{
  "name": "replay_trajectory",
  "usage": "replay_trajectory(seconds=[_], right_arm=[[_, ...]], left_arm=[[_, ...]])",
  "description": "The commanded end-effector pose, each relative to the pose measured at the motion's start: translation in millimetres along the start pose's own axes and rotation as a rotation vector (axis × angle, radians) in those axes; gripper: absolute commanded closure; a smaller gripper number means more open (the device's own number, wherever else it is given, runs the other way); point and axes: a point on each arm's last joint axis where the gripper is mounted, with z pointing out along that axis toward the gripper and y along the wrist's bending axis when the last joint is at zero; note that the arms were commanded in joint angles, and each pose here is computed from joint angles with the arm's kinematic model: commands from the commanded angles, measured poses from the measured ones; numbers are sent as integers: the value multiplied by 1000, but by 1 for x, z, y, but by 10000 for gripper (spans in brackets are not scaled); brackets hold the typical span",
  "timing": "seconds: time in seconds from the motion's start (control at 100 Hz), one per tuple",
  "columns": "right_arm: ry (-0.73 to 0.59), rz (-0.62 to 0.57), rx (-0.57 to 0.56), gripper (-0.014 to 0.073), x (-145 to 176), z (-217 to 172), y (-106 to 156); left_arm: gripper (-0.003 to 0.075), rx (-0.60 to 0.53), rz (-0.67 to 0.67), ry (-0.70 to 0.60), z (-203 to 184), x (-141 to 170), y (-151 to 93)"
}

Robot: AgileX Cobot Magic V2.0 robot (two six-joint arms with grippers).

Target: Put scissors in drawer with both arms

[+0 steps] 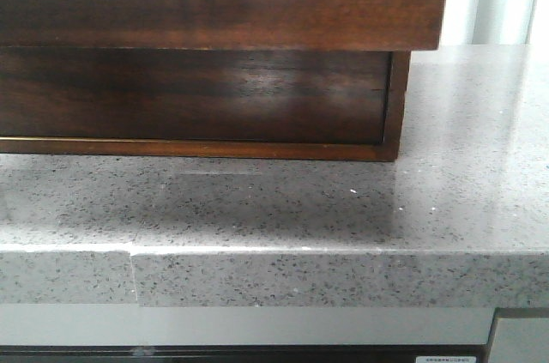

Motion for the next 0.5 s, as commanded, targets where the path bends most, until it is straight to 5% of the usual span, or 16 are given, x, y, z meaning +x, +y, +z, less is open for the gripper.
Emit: replay_trajectory(seconds=[0.0, 0.2, 0.49], right_arm=[[-127, 32, 116, 641, 14, -27, -4], [-131, 23, 181, 641, 61, -58, 7], [-205, 36, 223, 641, 71, -83, 5]], left_arm=[[740, 9, 9, -93, 0, -15, 0], [740, 6, 10, -78, 0, -13, 0], [740, 6, 10, -76, 0, -13, 0]])
